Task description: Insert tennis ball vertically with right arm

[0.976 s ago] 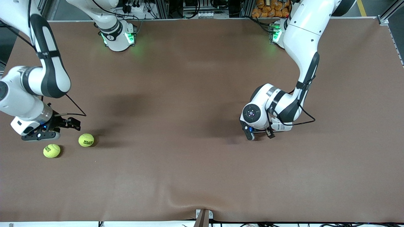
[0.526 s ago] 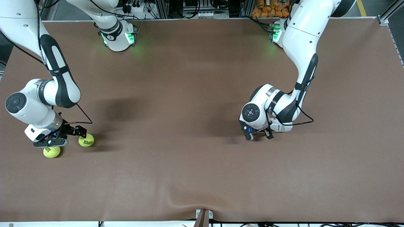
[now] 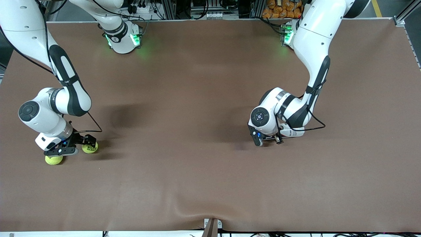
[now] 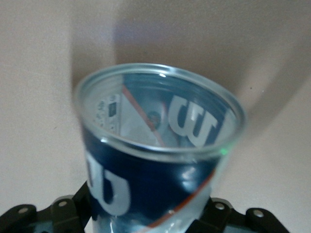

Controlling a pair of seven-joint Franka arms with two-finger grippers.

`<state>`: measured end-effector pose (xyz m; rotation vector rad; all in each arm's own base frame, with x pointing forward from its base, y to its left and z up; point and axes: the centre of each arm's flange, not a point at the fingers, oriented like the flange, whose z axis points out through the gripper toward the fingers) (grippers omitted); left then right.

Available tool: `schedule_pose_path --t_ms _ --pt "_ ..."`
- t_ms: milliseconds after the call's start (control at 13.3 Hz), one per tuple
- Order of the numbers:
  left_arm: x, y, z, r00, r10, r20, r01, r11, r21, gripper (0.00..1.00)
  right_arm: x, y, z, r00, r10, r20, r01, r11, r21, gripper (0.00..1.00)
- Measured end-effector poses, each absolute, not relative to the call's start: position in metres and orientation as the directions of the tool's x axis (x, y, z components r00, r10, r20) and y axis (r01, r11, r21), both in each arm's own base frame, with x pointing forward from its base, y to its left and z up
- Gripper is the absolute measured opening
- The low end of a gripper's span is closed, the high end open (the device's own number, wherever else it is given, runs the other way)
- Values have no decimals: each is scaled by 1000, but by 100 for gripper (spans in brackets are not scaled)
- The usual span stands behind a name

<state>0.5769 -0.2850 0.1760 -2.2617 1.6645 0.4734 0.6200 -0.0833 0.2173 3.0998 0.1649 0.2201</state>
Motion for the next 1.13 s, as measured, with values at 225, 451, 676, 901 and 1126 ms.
schedule_pose_path --t_ms 225,451,676,901,1126 --pt "581 -289 182 281 -864 -417 -957 -286 -50 80 622 -78 209 980 116 162 111 -993 37 100" --pt "590 -294 199 292 -872 -393 -955 -286 -76 80 621 -77 191 979 116 169 111 -993 38 100" --pt "595 -308 234 300 -888 -348 -954 -277 -116 80 620 -77 187 979 116 168 111 -993 38 100" --pt "594 -326 273 345 -899 -271 -938 -321 -131 81 620 -77 187 979 115 168 111 -993 38 100" --pt "595 -341 307 407 -900 -157 -913 -399 -82 81 619 -77 185 980 116 163 111 -993 36 82"
